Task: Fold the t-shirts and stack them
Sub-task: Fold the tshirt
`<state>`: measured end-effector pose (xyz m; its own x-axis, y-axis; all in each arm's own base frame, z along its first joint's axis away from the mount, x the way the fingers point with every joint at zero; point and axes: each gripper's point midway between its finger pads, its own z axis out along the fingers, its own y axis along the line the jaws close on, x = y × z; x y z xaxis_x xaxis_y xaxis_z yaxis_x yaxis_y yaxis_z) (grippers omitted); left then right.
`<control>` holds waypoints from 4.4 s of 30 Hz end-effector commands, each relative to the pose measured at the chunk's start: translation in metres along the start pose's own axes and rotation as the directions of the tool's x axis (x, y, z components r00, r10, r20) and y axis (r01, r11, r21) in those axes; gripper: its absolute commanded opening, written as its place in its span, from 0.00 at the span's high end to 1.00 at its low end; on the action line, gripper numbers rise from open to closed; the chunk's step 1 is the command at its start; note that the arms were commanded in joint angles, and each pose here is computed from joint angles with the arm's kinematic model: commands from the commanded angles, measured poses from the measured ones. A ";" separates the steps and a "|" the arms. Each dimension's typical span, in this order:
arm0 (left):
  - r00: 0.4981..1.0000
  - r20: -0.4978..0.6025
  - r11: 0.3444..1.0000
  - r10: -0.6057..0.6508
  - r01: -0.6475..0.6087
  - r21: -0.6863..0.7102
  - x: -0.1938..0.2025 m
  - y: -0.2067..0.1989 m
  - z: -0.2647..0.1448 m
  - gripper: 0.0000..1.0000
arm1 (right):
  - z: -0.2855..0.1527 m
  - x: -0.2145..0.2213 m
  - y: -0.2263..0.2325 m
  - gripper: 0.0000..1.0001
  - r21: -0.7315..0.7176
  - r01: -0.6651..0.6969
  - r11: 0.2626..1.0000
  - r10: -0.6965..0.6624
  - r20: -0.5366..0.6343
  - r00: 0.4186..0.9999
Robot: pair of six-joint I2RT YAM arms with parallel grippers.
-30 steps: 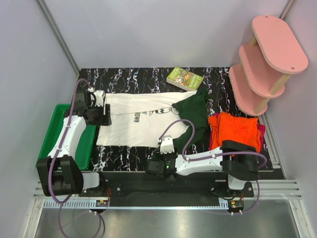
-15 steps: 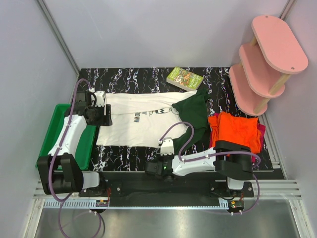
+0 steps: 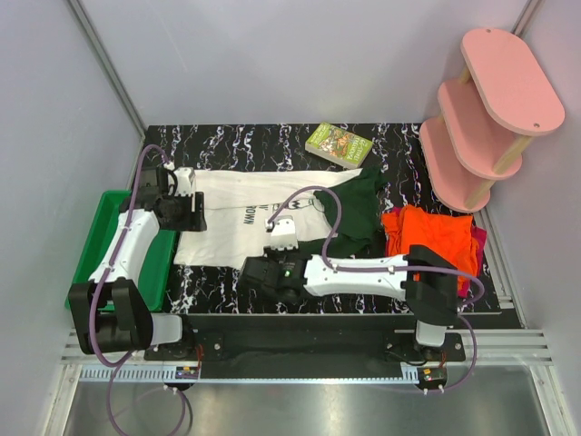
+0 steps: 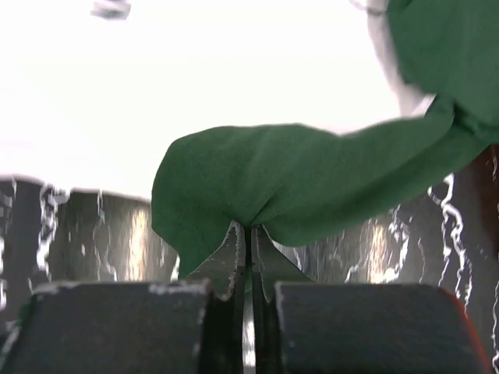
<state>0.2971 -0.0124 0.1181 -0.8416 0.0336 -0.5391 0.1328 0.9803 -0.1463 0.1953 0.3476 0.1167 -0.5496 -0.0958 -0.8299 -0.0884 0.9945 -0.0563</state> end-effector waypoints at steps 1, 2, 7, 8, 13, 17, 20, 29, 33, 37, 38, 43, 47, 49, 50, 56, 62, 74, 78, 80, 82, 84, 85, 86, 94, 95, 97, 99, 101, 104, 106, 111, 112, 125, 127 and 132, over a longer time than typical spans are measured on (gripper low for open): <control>0.999 0.029 0.999 0.029 -0.030 0.028 -0.003 -0.005 -0.001 0.31 | 0.029 -0.017 -0.008 1.00 0.098 0.059 0.993 -0.063 0.034 0.997; 0.999 0.032 0.999 0.031 -0.032 0.026 -0.004 -0.005 -0.001 0.31 | 0.034 -0.017 -0.008 1.00 0.108 0.063 0.992 -0.066 0.028 0.997; 0.999 0.035 0.999 0.032 -0.033 0.026 -0.003 -0.005 -0.002 0.31 | 0.069 -0.007 -0.016 1.00 0.163 0.060 0.985 -0.057 -0.025 0.998; 0.999 0.035 0.999 0.032 -0.033 0.024 -0.003 -0.005 -0.002 0.31 | 0.074 -0.009 -0.016 1.00 0.162 0.052 0.985 -0.049 -0.021 0.999; 0.999 0.033 0.999 0.034 -0.035 0.021 0.002 -0.005 -0.003 0.31 | 0.102 -0.006 -0.029 1.00 0.210 0.039 0.977 -0.032 -0.037 0.999; 0.999 0.036 0.999 0.037 -0.037 0.018 0.004 -0.005 -0.005 0.31 | 0.112 -0.019 -0.031 0.88 0.214 0.038 0.976 -0.034 -0.023 0.999; 0.999 0.040 0.999 0.035 -0.036 0.019 0.003 -0.005 -0.006 0.31 | 0.104 -0.035 -0.031 0.57 0.194 0.028 0.981 -0.030 0.006 1.000; 0.999 0.028 0.999 0.024 -0.025 0.027 0.005 -0.006 -0.002 0.31 | 0.050 -0.038 -0.040 0.38 0.108 0.068 0.992 -0.073 0.043 0.996; 1.000 0.023 0.999 0.021 -0.022 0.028 0.004 -0.006 -0.001 0.31 | 0.038 -0.005 -0.043 0.39 0.087 0.137 0.987 -0.138 0.011 0.990; 1.000 0.022 0.999 0.020 -0.021 0.030 0.004 -0.006 0.000 0.31 | 0.036 0.027 -0.042 0.43 0.068 0.193 0.979 -0.190 -0.050 0.981; 1.000 0.022 0.999 0.016 -0.017 0.031 0.004 -0.006 0.000 0.31 | 0.038 0.033 -0.044 0.43 0.074 0.191 0.979 -0.187 -0.064 0.980; 1.000 0.016 1.000 0.010 -0.011 0.029 0.006 -0.006 0.001 0.31 | 0.049 0.047 -0.051 0.44 0.117 0.217 0.969 -0.208 -0.083 0.975; 1.000 0.016 1.000 0.012 -0.012 0.016 0.006 -0.004 0.001 0.31 | 0.059 0.046 -0.057 0.43 0.148 0.194 0.970 -0.181 -0.095 0.979; 1.000 0.017 1.000 0.014 -0.014 0.015 0.006 -0.004 0.000 0.31 | 0.066 0.043 -0.063 0.43 0.170 0.188 0.967 -0.172 -0.101 0.980; 1.000 0.017 1.000 0.012 -0.013 0.013 0.006 -0.003 0.000 0.31 | 0.068 0.041 -0.065 0.43 0.178 0.196 0.964 -0.180 -0.099 0.979; 1.000 0.015 1.000 0.009 -0.009 0.009 0.006 -0.002 0.001 0.31 | 0.077 0.022 -0.075 0.47 0.215 0.201 0.956 -0.186 -0.085 0.979; 1.000 0.013 1.000 0.006 -0.006 0.008 0.004 -0.002 0.002 0.31 | 0.084 0.014 -0.096 0.50 0.271 0.185 0.945 -0.166 -0.091 0.982; 1.000 -0.003 1.000 0.000 0.000 0.011 0.005 -0.001 0.006 0.31 | 0.109 -0.015 -0.158 0.47 0.405 0.107 0.908 -0.061 -0.124 0.990; 1.000 -0.003 1.000 0.006 -0.006 0.011 0.006 -0.001 0.006 0.31 | 0.111 -0.031 -0.164 0.47 0.408 0.067 0.910 -0.029 -0.098 0.995; 1.000 -0.004 1.000 0.003 -0.003 0.013 0.007 -0.001 0.006 0.31 | 0.108 -0.038 -0.166 0.47 0.406 0.040 0.913 -0.008 -0.079 0.997; 1.000 -0.003 1.000 0.009 -0.009 0.018 0.007 -0.003 0.005 0.31 | 0.106 -0.045 -0.166 0.47 0.397 0.016 0.918 0.008 -0.058 0.998; 1.000 -0.002 1.000 0.008 -0.008 0.017 0.008 -0.003 0.005 0.31 | 0.101 -0.057 -0.163 0.47 0.368 -0.010 0.930 0.023 -0.030 0.999; 1.000 -0.003 1.000 0.007 -0.007 0.022 0.008 -0.003 0.005 0.31 | 0.100 -0.058 -0.158 0.47 0.338 -0.016 0.941 0.029 -0.036 0.999; 1.000 0.000 1.000 0.005 -0.005 0.020 0.007 -0.003 0.005 0.30 | 0.095 -0.067 -0.155 0.48 0.305 -0.036 0.952 0.043 -0.018 0.999; 1.000 -0.002 1.000 0.004 -0.004 0.028 0.008 -0.004 0.005 0.31 | 0.075 -0.072 -0.114 0.50 0.119 -0.015 0.993 0.013 0.017 1.000; 1.000 -0.001 1.000 0.005 -0.005 0.030 0.008 -0.005 0.005 0.31 | 0.073 -0.070 -0.109 0.49 0.100 -0.012 0.995 0.010 0.017 1.000; 1.000 -0.001 0.999 0.006 -0.006 0.032 0.008 -0.005 0.005 0.31 | 0.070 -0.060 -0.097 0.50 0.060 0.009 0.998 -0.009 0.000 1.000; 1.000 0.002 1.000 0.006 -0.006 0.031 0.008 -0.005 0.004 0.31 | 0.070 -0.052 -0.087 0.51 0.029 0.027 0.999 -0.027 -0.019 0.999; 1.000 0.001 1.000 0.005 -0.005 0.030 0.008 -0.005 0.004 0.31 | 0.071 -0.037 -0.073 0.53 -0.006 0.058 0.998 -0.058 -0.048 0.997; 1.000 0.005 1.000 0.008 -0.008 0.028 0.007 -0.005 0.004 0.31 | 0.072 -0.020 -0.058 0.55 -0.035 0.079 0.996 -0.081 -0.078 0.994; 1.000 0.003 1.000 0.007 -0.007 0.027 0.008 -0.005 0.004 0.31 | 0.077 -0.011 -0.054 0.56 -0.042 0.085 0.996 -0.089 -0.101 0.991; 1.000 0.003 1.000 0.007 -0.008 0.019 0.009 -0.003 0.003 0.31 | 0.089 -0.004 -0.044 0.59 -0.047 0.106 0.993 -0.112 -0.125 0.986; 1.000 0.004 1.000 0.009 -0.009 0.019 0.010 -0.004 0.003 0.31 | 0.095 0.001 -0.045 0.59 -0.038 0.115 0.993 -0.119 -0.138 0.983; 1.000 0.003 1.000 0.008 -0.008 0.018 0.009 -0.003 0.003 0.30 | 0.137 -0.055 -0.065 0.60 0.052 0.069 0.996 -0.064 -0.089 0.994; 1.000 -0.002 1.000 0.009 -0.009 0.018 0.009 -0.003 0.005 0.30 | 0.147 -0.066 -0.065 0.60 0.063 0.066 0.996 -0.061 -0.083 0.995; 1.000 -0.013 1.000 0.007 -0.007 0.016 0.012 -0.002 0.007 0.30 | 0.173 -0.085 -0.063 0.57 0.065 0.071 0.995 -0.066 -0.080 0.995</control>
<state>0.2852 -0.0144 0.1029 -0.8644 0.0355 -0.5015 0.1327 0.9783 -0.1594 0.3600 0.2989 0.0869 -0.6313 -0.1542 -0.7601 -0.0795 0.9877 -0.1343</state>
